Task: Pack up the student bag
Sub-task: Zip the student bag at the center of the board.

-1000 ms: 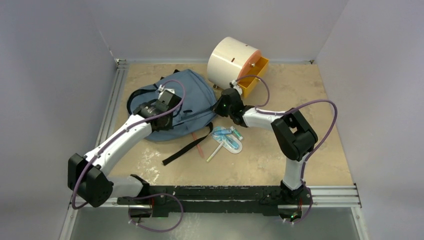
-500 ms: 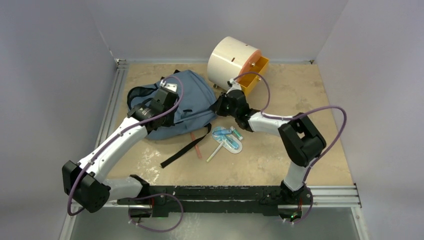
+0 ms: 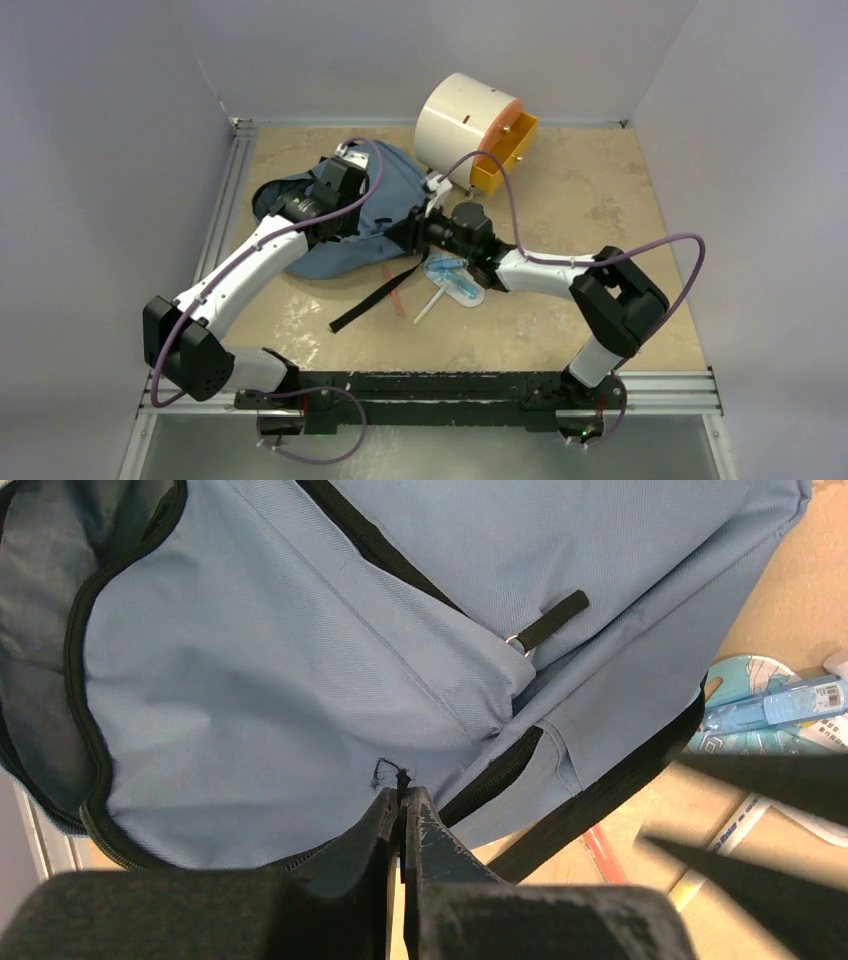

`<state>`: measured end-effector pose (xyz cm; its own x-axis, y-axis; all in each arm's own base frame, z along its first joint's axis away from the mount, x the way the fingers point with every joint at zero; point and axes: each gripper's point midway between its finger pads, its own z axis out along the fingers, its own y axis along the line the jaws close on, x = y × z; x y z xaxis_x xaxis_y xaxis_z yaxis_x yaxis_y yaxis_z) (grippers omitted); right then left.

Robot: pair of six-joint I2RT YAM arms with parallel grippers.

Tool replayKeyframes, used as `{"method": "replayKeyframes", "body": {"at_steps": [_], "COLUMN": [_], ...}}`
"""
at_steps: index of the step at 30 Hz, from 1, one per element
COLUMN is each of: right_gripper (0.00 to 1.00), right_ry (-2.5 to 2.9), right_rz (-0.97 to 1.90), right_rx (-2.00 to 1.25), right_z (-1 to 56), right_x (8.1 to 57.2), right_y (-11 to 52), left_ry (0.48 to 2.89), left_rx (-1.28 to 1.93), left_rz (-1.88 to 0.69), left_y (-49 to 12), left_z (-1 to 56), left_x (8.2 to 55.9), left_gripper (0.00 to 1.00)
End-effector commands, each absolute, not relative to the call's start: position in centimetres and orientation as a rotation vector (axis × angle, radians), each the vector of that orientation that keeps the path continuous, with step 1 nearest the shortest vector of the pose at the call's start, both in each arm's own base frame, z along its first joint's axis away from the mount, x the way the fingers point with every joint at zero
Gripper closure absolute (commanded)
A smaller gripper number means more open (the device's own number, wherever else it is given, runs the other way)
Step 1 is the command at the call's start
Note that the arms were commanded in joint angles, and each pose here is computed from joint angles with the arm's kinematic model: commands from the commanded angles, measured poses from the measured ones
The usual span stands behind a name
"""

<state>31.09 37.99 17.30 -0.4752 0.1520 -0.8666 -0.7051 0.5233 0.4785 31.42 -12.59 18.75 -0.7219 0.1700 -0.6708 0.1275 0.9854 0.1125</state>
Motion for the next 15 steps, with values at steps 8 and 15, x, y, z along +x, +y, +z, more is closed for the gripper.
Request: {"method": "replayKeyframes", "body": {"at_steps": [8,15], "right_gripper": [0.58,0.58], "right_ry": [1.025,0.969], "right_rz": [1.010,0.947], "right_rx": [-0.898,-1.012], "right_z": [23.3,22.2], "right_x": [24.0,24.8], "right_y": [42.0,44.0], "left_ry": [2.329,2.340], "left_rx": [0.094,0.093], "left_rz": [0.036,0.010], "left_y": [-12.2,-12.3], "left_z": [20.2,19.6], "left_x": [31.6,31.1], "left_gripper": [1.00,1.00]}}
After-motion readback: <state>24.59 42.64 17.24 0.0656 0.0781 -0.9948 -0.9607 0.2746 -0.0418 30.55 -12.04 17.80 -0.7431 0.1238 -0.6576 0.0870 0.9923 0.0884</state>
